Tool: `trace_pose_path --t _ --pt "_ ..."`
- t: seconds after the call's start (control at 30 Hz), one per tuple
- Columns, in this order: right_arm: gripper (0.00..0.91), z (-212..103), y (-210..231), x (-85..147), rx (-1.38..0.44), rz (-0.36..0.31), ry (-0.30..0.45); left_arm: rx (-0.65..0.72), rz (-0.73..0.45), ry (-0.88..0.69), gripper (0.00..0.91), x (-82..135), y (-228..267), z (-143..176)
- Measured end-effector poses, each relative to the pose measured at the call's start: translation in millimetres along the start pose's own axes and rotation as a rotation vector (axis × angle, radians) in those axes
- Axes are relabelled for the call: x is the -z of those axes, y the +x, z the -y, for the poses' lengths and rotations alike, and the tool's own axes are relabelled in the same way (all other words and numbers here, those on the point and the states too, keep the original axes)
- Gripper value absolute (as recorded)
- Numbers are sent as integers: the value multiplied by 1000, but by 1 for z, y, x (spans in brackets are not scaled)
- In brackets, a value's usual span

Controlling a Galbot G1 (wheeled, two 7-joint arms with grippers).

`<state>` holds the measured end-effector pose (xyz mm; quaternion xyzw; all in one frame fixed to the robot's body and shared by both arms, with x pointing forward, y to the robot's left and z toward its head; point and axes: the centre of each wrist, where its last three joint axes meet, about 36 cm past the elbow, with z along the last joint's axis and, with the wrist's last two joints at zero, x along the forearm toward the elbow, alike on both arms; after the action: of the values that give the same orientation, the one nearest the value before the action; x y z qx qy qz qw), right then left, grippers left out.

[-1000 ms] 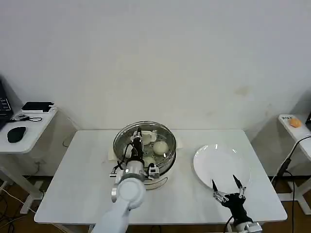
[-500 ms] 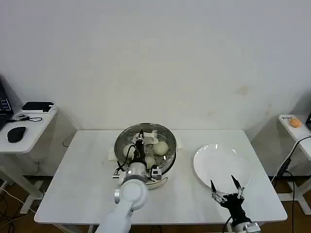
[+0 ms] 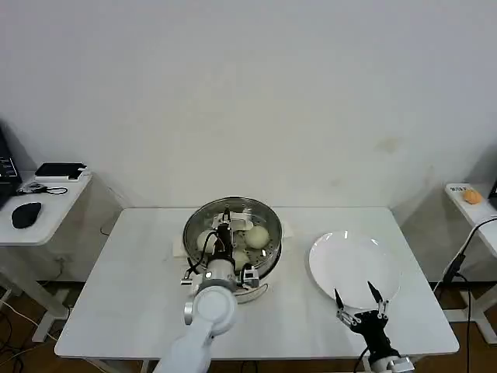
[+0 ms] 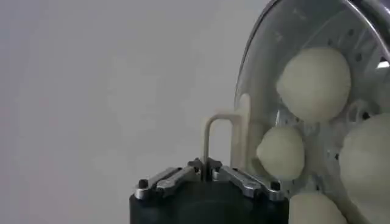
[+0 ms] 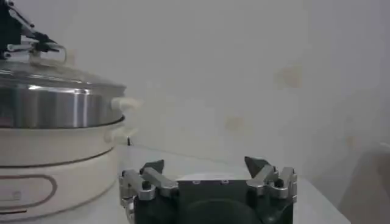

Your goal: Take steamed baozi put them in steamer then cover it.

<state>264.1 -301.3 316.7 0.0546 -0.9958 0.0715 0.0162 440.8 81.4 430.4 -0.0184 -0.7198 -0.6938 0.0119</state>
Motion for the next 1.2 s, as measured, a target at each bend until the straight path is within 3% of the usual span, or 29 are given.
trace_pose_path --t 0.7,1.2 --pt "907 -5 2 -2 12 -3 -1 15 12 9 907 -5 14 -4" --pt "907 -8 2 -1 24 -5 -4 27 43 56 907 -37 65 -17"
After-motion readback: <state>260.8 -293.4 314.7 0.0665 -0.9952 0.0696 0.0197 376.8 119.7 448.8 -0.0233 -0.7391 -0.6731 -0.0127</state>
